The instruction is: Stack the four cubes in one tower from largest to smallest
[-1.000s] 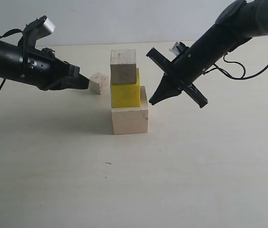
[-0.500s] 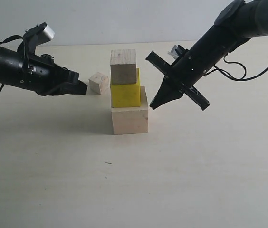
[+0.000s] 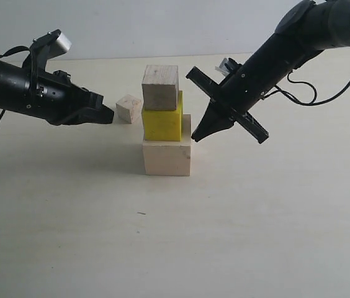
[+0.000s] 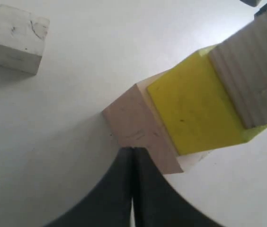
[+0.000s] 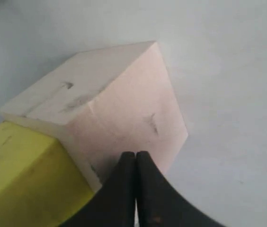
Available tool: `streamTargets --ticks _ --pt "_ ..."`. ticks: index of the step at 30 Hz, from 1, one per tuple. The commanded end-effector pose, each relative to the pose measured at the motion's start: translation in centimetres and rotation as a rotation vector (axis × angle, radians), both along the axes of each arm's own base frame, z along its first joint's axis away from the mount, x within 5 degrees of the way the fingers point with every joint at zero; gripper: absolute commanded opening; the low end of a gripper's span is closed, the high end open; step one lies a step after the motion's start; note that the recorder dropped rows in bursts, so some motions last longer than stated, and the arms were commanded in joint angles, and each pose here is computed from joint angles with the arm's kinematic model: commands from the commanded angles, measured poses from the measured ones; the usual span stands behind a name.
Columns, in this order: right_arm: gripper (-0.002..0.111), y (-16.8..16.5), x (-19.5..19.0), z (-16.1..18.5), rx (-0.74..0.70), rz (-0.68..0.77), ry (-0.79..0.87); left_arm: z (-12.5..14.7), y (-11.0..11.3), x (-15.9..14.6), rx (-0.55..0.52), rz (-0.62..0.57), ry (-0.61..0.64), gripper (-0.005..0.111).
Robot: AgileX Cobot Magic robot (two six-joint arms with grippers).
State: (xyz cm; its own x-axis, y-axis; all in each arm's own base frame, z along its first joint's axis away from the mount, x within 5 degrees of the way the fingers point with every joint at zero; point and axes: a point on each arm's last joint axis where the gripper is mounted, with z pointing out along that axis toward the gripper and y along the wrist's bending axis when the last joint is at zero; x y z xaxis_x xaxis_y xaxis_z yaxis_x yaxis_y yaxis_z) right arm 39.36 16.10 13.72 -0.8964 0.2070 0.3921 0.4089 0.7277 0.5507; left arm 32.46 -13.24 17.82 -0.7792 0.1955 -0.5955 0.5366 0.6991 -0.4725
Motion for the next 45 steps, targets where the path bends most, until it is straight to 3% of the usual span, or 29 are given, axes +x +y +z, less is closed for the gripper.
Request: streamTargets --ticks 1,5,9,12,17,22,24,29,33,39,45 --pt "0.000 0.0 0.2 -0.1 -0.008 -0.006 -0.026 0.3 0.1 0.0 -0.005 0.015 -0.005 0.000" --pt "0.000 -0.8 0.7 0.1 -0.022 -0.016 -0.074 0.3 0.2 0.0 -0.005 0.031 0.000 0.000" --pt "0.000 -4.1 1.4 2.0 -0.002 -0.044 -0.116 0.7 0.6 0.3 0.020 0.083 -0.028 0.000" --pt "0.000 -7.3 1.7 4.8 0.013 -0.073 -0.194 1.2 0.8 0.5 0.033 0.119 -0.058 0.000" --pt "0.000 -11.6 1.1 10.3 -0.004 -0.057 -0.428 1.8 0.8 1.3 0.106 0.038 -0.155 0.000" --pt "0.000 -12.8 0.1 15.2 -0.062 -0.034 -0.677 1.8 1.0 3.3 0.180 0.065 -0.234 0.001" --pt "0.000 -12.8 -0.5 16.6 -0.069 -0.014 -0.735 2.0 1.1 4.0 0.218 0.050 -0.285 0.009" --pt "0.000 -12.6 -1.6 18.3 -0.068 0.014 -0.775 1.6 1.1 5.2 0.278 0.023 -0.352 0.051" --pt "0.000 -12.7 -2.4 19.3 -0.091 0.040 -0.792 0.9 1.1 5.6 0.315 -0.005 -0.375 0.074" --pt "0.000 -12.5 -3.2 20.2 -0.079 0.059 -0.792 0.6 1.4 6.3 0.295 0.100 -0.367 0.074" --pt "0.000 -12.4 -3.6 20.1 -0.062 0.066 -0.750 -1.0 -0.5 8.3 0.202 -0.047 -0.351 0.074"
